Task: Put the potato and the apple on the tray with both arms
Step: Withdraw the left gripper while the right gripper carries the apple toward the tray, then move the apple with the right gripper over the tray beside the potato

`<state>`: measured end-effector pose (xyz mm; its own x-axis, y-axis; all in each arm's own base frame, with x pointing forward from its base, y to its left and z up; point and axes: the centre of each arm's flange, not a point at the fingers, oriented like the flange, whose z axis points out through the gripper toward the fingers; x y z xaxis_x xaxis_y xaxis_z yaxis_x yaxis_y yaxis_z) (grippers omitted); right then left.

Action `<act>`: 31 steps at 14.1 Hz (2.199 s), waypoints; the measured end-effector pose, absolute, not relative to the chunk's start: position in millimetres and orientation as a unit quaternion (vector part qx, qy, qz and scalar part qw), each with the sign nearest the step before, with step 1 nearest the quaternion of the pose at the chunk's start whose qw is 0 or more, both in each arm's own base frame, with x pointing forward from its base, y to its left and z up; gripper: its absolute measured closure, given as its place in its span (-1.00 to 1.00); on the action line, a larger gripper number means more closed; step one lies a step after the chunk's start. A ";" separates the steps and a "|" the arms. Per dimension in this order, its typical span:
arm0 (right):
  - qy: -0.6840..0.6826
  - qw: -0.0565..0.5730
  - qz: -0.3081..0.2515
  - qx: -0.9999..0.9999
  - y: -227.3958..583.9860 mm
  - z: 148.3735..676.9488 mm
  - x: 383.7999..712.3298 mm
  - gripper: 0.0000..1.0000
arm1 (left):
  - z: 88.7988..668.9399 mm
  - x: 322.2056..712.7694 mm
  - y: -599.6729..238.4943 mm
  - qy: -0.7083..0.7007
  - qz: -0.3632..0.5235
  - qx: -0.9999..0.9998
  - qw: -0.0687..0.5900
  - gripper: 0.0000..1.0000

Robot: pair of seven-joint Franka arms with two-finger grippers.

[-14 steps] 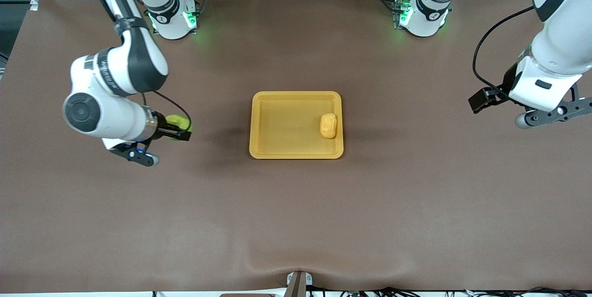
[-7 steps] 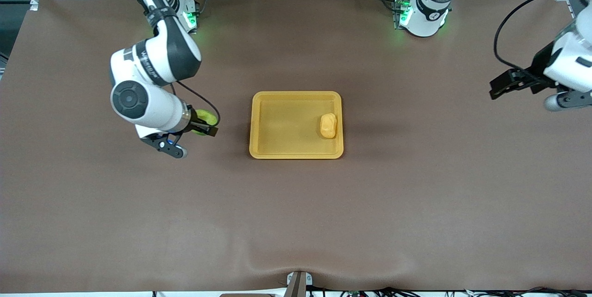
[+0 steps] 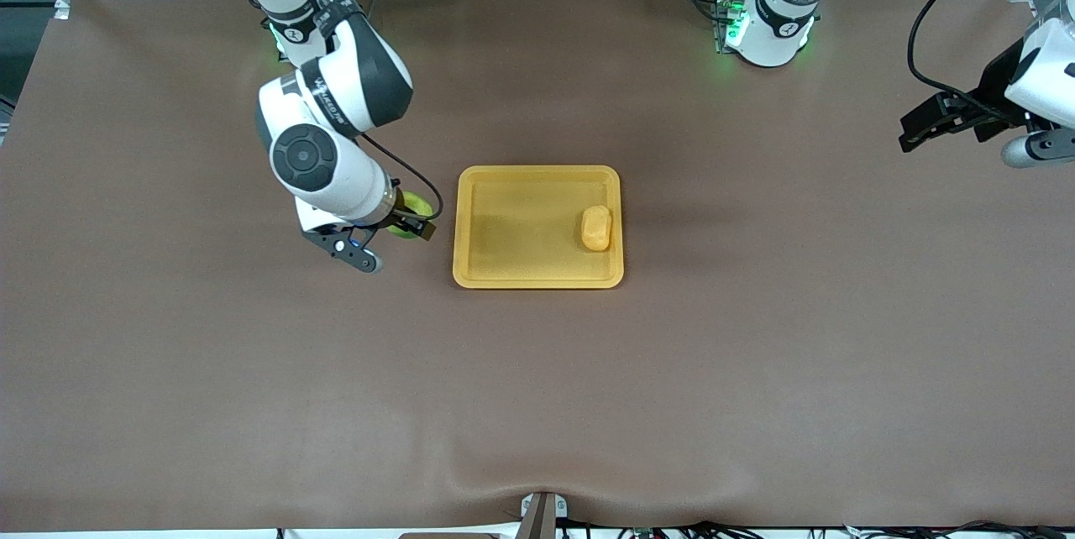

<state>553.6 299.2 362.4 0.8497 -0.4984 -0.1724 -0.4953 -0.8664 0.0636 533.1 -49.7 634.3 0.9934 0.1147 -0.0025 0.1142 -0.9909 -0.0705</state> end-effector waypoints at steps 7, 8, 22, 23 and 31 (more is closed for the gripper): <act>-0.289 0.004 -0.073 0.954 355.9 315.7 537.7 -0.72 | 633.9 527.2 -52.8 -0.055 0.019 -0.998 0.038 -1.00; -0.293 0.003 -0.071 0.953 362.8 309.3 535.2 -0.72 | 635.1 525.5 -52.6 -0.055 0.020 -0.998 0.038 -1.00; -0.310 0.017 -0.063 0.949 409.2 249.4 507.7 -0.72 | 640.9 519.2 -46.8 -0.051 0.024 -0.998 0.039 -1.00; -0.313 0.017 -0.060 0.948 410.4 245.9 507.6 -0.72 | 640.9 519.2 -46.8 -0.051 0.024 -0.998 0.039 -1.00; -0.314 0.024 -0.061 0.947 417.3 222.4 500.3 -0.72 | 640.9 519.4 -44.8 -0.053 0.024 -0.998 0.039 -1.00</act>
<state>500.3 417.3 222.4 0.7950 -0.5983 -0.1005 -0.5923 -0.8012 0.0848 519.4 -44.8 640.9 0.9933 0.1069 -0.0444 0.1031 -0.9915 -0.0799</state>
